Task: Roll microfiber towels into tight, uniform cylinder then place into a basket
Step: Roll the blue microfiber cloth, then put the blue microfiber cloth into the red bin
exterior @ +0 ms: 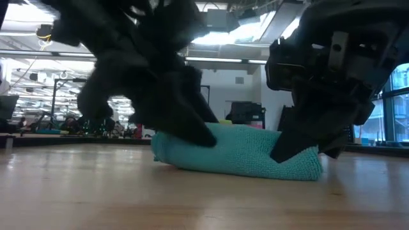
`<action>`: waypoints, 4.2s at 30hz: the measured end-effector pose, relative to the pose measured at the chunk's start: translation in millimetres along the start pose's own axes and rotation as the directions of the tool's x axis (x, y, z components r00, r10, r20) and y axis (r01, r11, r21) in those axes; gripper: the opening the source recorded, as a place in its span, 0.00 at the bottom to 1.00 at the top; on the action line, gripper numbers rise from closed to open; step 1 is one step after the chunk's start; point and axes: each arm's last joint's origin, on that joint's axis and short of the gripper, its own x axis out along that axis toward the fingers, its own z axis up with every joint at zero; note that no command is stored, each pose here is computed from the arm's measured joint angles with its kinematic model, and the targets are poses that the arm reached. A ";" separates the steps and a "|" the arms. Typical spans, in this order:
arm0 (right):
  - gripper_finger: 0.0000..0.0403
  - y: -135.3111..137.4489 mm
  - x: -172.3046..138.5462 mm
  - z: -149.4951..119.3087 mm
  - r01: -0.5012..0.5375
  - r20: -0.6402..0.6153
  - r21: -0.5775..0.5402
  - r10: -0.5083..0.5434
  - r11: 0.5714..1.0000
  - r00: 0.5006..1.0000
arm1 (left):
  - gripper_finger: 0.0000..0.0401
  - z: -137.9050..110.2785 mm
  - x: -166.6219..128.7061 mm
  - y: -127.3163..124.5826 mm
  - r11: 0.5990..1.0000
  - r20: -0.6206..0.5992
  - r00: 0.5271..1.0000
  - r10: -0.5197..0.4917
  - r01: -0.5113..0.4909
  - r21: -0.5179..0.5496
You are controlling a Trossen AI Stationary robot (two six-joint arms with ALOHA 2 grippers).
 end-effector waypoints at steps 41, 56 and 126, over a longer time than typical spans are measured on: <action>0.08 78.0 -3.1 22.7 0.205 0.181 -0.416 -0.140 0.886 0.973 | 0.41 -15.7 17.1 8.0 0.979 -0.064 0.990 -0.127 0.114 -0.167; 0.02 42.7 8.2 45.7 0.353 0.169 -0.248 -0.319 0.902 0.933 | 0.42 -15.5 16.5 9.6 0.979 -0.067 0.994 -0.091 0.077 -0.187; 0.02 34.7 -4.6 62.7 0.327 0.121 -0.218 -0.307 0.920 0.944 | 0.02 -23.8 13.8 -2.3 0.978 -0.139 0.968 0.208 -0.202 0.058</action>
